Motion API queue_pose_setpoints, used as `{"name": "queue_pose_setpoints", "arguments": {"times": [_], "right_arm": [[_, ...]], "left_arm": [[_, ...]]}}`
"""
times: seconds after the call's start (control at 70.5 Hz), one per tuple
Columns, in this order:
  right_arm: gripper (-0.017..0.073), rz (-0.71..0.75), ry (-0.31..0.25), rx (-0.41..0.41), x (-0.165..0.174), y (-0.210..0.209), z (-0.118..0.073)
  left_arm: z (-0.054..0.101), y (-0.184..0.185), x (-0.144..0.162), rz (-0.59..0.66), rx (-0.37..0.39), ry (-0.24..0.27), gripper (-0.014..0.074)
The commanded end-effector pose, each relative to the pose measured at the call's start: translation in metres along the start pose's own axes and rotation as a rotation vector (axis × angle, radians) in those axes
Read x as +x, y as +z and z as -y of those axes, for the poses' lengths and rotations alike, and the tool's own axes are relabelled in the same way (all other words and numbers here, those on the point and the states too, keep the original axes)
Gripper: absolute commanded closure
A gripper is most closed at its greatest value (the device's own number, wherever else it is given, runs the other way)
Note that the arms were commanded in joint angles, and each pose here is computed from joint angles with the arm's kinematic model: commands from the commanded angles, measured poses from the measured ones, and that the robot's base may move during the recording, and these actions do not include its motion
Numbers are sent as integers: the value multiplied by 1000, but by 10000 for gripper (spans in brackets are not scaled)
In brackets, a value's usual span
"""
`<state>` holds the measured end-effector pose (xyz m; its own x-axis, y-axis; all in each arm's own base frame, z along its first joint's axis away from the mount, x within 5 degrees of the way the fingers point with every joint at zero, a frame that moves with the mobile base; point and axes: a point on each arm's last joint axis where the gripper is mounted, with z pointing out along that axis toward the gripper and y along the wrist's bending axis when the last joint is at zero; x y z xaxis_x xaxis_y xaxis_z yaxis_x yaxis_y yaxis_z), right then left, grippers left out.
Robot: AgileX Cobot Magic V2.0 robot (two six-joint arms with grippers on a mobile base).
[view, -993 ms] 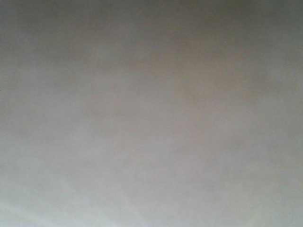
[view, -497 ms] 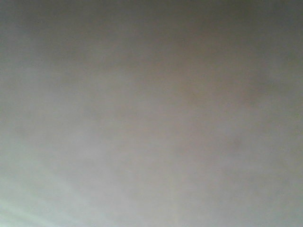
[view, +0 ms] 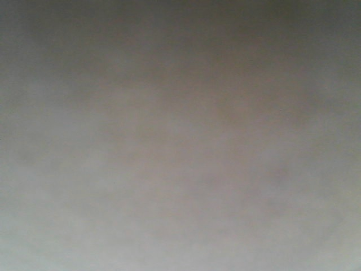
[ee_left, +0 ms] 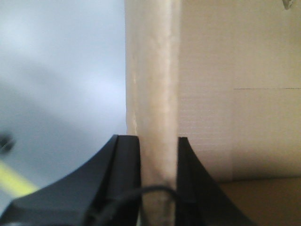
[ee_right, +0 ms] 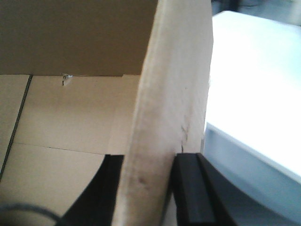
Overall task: Grab box from left shelf to table start
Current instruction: 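Carry the box with both grippers toward the white table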
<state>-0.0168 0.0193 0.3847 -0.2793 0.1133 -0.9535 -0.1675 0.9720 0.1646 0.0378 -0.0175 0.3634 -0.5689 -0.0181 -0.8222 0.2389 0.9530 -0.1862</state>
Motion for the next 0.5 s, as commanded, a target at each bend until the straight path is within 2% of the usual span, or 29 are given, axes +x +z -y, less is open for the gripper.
{"name": "queue_pose_setpoints", "arguments": {"times": [0.0,0.483], "right_arm": [[499,173,-48,68,-22,-4,4],[499,173,-48,68,-22,-4,4]], "left_arm": [[1,-6,-11,85,5,6,693],[1,-6,-12,87,5,6,693]]}}
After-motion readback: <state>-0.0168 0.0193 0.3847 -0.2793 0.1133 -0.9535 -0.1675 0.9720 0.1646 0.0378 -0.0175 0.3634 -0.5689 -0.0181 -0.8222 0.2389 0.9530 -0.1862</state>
